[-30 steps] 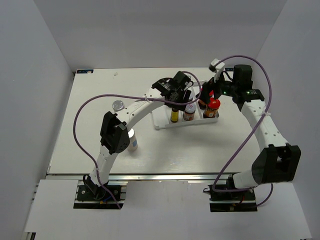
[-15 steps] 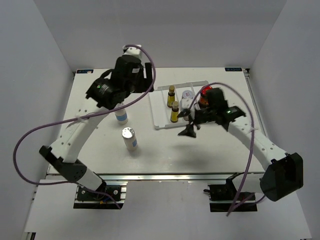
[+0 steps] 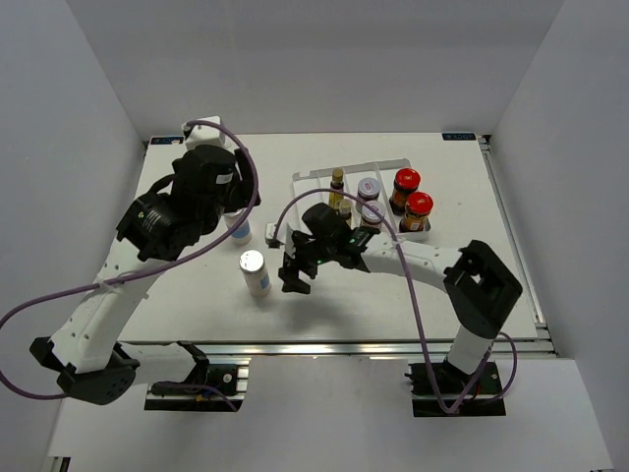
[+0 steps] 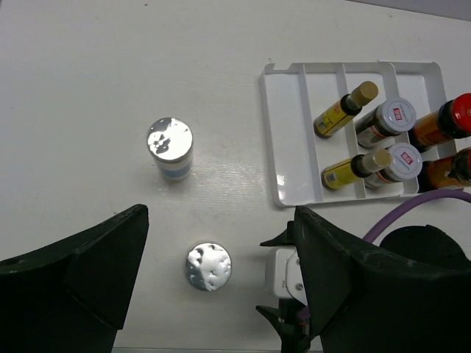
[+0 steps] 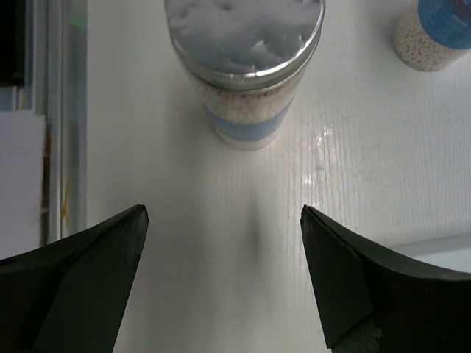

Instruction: Organize the condiment bottles

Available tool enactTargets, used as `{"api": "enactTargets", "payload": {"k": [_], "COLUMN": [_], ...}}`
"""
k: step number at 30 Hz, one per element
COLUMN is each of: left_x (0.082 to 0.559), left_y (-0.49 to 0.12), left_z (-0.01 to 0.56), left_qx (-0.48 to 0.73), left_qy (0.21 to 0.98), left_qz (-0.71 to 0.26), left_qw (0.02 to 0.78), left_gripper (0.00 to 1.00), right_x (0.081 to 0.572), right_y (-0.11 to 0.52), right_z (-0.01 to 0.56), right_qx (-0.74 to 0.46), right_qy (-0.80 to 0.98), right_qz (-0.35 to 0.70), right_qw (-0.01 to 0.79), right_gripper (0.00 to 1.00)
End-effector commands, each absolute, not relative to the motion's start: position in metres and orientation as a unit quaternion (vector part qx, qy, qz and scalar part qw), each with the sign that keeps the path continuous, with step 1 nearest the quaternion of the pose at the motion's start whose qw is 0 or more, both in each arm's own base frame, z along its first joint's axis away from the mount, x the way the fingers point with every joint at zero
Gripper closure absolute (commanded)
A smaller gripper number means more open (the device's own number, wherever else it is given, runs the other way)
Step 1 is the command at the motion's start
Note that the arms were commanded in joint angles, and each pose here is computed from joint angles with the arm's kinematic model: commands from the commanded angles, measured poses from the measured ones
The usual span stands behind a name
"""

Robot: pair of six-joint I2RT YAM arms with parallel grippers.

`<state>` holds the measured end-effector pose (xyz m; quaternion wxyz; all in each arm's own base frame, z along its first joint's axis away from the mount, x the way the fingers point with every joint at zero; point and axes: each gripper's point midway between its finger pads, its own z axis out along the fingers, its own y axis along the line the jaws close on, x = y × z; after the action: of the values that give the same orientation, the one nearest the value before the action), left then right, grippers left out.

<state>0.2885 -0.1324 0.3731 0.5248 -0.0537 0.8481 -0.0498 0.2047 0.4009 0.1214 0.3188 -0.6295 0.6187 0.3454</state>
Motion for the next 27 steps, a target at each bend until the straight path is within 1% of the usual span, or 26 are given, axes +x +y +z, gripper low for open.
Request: {"api": "enactTargets", "payload": {"k": [1, 5, 6, 9, 10, 11, 20, 23, 26, 27], "left_x": [0.273, 0.267, 0.266, 0.263, 0.263, 0.263, 0.261, 0.259, 0.259, 0.259], "left_y": [-0.105, -0.089, -0.087, -0.083, -0.082, -0.082, -0.083, -0.081, -0.081, -0.082], "left_z": [0.378, 0.38, 0.381, 0.383, 0.383, 0.382, 0.375, 0.375, 0.372, 0.371], "left_qx": [-0.095, -0.107, -0.108, -0.11, -0.112, -0.111, -0.117, -0.121, -0.124, -0.124], "left_qy": [0.839, 0.838, 0.837, 0.835, 0.835, 0.835, 0.839, 0.838, 0.839, 0.84], "left_qz": [-0.028, -0.001, 0.003, 0.006, 0.008, 0.009, 0.004, 0.003, 0.003, 0.003], "left_qw": [0.535, 0.535, 0.536, 0.539, 0.539, 0.539, 0.532, 0.533, 0.53, 0.529], "left_gripper": [0.11, 0.1, 0.1, 0.1, 0.1, 0.1, 0.1, 0.1, 0.1, 0.1], "right_x": [0.225, 0.22, 0.223, 0.228, 0.234, 0.236, 0.244, 0.242, 0.232, 0.229], "right_y": [0.438, 0.462, 0.469, 0.483, 0.489, 0.493, 0.514, 0.512, 0.507, 0.508], "right_z": [0.147, 0.145, 0.151, 0.141, 0.147, 0.139, 0.142, 0.141, 0.142, 0.147], "right_qx": [-0.601, -0.61, -0.61, -0.606, -0.6, -0.595, -0.591, -0.597, -0.61, -0.612], "right_qy": [0.611, 0.592, 0.586, 0.596, 0.599, 0.608, 0.602, 0.596, 0.577, 0.567], "right_qz": [0.334, 0.344, 0.344, 0.328, 0.323, 0.323, 0.33, 0.331, 0.345, 0.351], "right_qw": [0.392, 0.398, 0.408, 0.413, 0.422, 0.415, 0.423, 0.422, 0.421, 0.425], "right_gripper": [0.11, 0.11, 0.11, 0.11, 0.11, 0.11, 0.11, 0.17, 0.31, 0.43]}}
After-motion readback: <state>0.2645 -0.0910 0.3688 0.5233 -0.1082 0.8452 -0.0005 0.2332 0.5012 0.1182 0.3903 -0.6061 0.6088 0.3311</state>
